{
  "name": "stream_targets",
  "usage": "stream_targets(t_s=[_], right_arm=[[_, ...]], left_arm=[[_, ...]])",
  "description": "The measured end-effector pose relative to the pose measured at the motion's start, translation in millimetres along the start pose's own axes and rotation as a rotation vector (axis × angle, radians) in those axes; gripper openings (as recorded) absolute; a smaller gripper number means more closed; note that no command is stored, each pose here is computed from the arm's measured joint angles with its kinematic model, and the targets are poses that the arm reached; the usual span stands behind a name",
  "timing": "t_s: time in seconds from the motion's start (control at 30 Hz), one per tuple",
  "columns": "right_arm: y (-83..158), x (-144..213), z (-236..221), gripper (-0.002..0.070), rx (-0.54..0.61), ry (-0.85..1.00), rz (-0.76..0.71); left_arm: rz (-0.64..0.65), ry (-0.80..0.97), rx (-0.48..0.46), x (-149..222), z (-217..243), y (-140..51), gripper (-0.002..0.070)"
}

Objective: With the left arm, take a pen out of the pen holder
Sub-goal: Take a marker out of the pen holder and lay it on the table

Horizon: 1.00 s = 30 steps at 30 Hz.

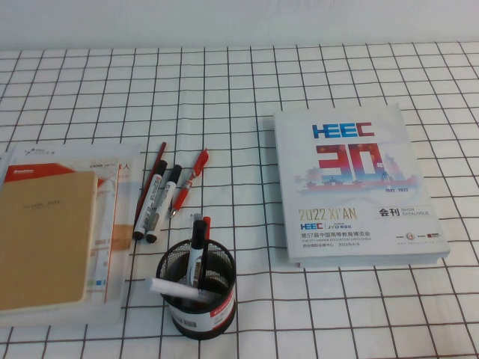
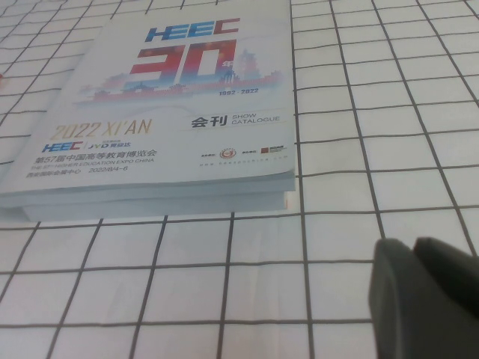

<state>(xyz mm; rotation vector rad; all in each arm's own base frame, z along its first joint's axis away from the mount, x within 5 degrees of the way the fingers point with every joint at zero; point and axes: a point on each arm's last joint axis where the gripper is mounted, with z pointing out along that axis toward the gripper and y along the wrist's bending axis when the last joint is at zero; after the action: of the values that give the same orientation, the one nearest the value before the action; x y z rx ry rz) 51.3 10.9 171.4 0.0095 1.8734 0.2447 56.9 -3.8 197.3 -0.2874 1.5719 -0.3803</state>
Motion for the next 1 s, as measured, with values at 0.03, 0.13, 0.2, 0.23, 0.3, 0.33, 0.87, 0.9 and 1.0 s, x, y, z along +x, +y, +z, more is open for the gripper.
stream_targets(t_s=[0.03, 0.13, 0.2, 0.23, 0.3, 0.33, 0.87, 0.9, 1.0], right_arm=[[0, 0, 0, -0.0015, 0.000, 0.000, 0.000], [0, 0, 0, -0.0015, 0.000, 0.000, 0.000], [0, 0, 0, -0.0015, 0.000, 0.000, 0.000], [0, 0, 0, -0.0015, 0.000, 0.000, 0.000], [0, 0, 0, -0.0015, 0.000, 0.000, 0.000], [0, 0, 0, -0.0015, 0.000, 0.000, 0.000], [0, 0, 0, -0.0015, 0.000, 0.000, 0.000], [0, 0, 0, -0.0015, 0.000, 0.000, 0.000], [0, 0, 0, -0.0015, 0.000, 0.000, 0.000]], left_arm=[[-0.006, -0.003, 0.001, 0, 0, -0.1, -0.0003], [-0.019, 0.024, -0.008, -1, -1, -0.9, -0.0003], [-0.021, 0.049, -0.013, -12, -3, -6.3, -0.0003], [-0.018, 0.058, -0.015, -19, -3, -9.6, -0.0003], [0.006, 0.101, -0.027, -37, -2, -18.4, -0.0003], [0.024, 0.125, -0.034, -46, 0, -22.9, -0.0003], [0.162, 0.680, 0.101, -73, 77, -62.1, -0.0003], [0.164, 0.690, 0.113, -71, 81, -62.3, -0.0003], [0.165, 0.684, 0.141, -69, 90, -63.5, -0.0003]])
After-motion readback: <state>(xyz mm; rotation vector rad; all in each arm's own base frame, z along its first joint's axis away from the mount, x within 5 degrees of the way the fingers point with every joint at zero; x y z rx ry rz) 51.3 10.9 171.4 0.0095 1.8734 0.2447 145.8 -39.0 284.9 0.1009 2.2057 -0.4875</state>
